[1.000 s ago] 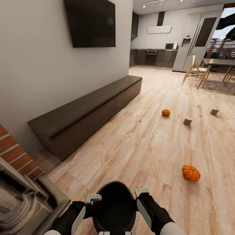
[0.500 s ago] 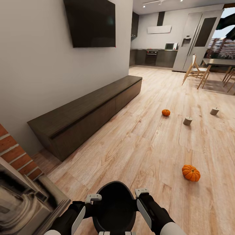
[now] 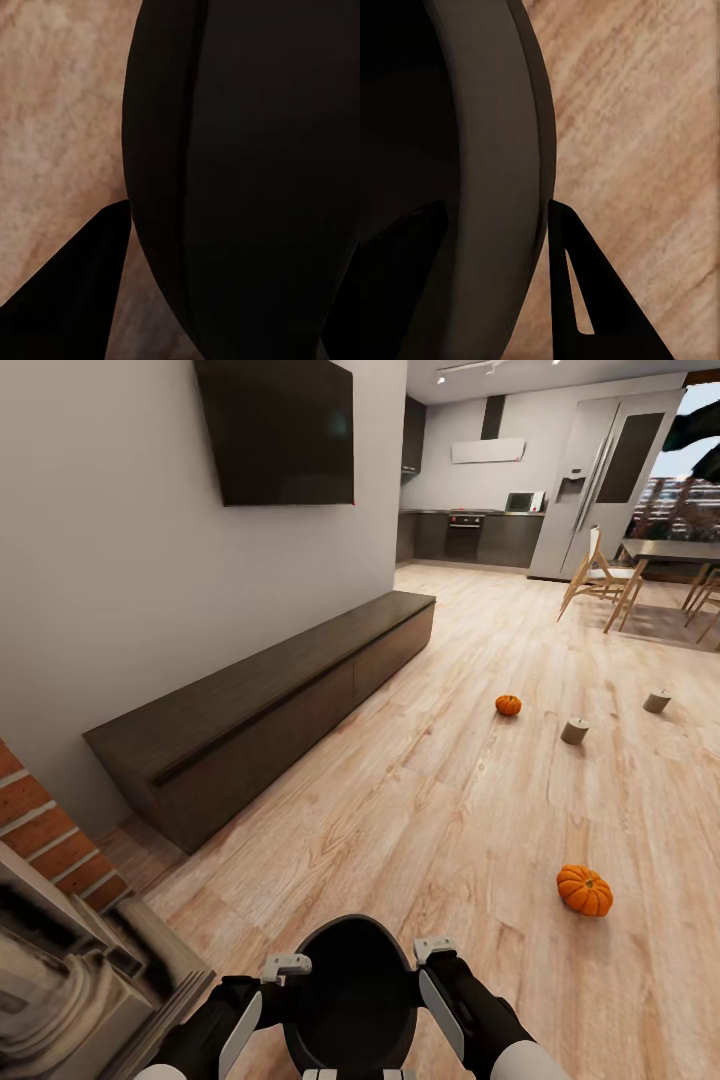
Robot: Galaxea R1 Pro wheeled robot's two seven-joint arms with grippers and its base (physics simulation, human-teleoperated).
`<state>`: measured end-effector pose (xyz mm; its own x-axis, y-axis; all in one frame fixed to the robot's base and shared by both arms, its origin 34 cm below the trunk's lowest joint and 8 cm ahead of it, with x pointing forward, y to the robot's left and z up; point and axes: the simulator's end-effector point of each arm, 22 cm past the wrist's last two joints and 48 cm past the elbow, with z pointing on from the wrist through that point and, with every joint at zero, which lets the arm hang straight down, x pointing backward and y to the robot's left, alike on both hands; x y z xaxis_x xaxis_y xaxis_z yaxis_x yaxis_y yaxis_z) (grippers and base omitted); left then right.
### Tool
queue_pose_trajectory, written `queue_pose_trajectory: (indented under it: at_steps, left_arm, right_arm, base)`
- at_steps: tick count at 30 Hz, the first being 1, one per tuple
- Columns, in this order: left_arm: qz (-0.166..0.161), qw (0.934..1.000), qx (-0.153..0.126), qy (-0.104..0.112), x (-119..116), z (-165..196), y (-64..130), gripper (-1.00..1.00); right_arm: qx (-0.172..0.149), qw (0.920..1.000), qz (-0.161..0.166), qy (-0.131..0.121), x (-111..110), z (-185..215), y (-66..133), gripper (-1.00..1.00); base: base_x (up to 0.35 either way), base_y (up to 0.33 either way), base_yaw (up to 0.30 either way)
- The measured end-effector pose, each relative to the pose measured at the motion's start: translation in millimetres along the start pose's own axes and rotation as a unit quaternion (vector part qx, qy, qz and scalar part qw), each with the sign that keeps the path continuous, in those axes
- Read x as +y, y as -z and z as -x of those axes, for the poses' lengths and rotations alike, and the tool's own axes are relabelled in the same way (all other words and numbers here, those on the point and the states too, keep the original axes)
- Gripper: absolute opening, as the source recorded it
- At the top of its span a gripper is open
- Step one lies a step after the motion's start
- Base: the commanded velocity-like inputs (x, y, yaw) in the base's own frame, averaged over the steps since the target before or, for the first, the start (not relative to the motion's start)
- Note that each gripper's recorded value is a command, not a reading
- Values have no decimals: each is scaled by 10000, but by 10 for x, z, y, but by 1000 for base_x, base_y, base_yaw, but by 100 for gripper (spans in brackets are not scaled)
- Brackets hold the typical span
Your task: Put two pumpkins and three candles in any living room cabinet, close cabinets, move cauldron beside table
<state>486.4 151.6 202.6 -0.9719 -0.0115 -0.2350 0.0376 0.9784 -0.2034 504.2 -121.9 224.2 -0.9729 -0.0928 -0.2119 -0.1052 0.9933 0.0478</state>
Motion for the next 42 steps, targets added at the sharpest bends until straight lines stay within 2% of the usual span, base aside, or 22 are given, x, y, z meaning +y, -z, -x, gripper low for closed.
queue_pose_trajectory:
  at_steps: [10,29,31,42]
  left_arm:
    - [-36,9999,125,57,-22,-52,7,-100]
    - [-19,10000,59,37,-13,-37,0,-100]
    - [2,10000,-60,-10,-6,46,33,-100]
    - [0,9996,-271,-55,-41,210,188,-100]
  right_arm:
    - [137,9999,-18,40,-13,-31,27,-100]
    - [67,10000,-13,22,-8,-20,10,-100]
    - [-59,10000,-4,7,0,44,37,-100]
    - [-270,9996,-25,20,-3,196,208,-100]
  base:
    - [61,16,0]
    - [3,1,0]
    - [0,0,0]
    - [0,0,0]
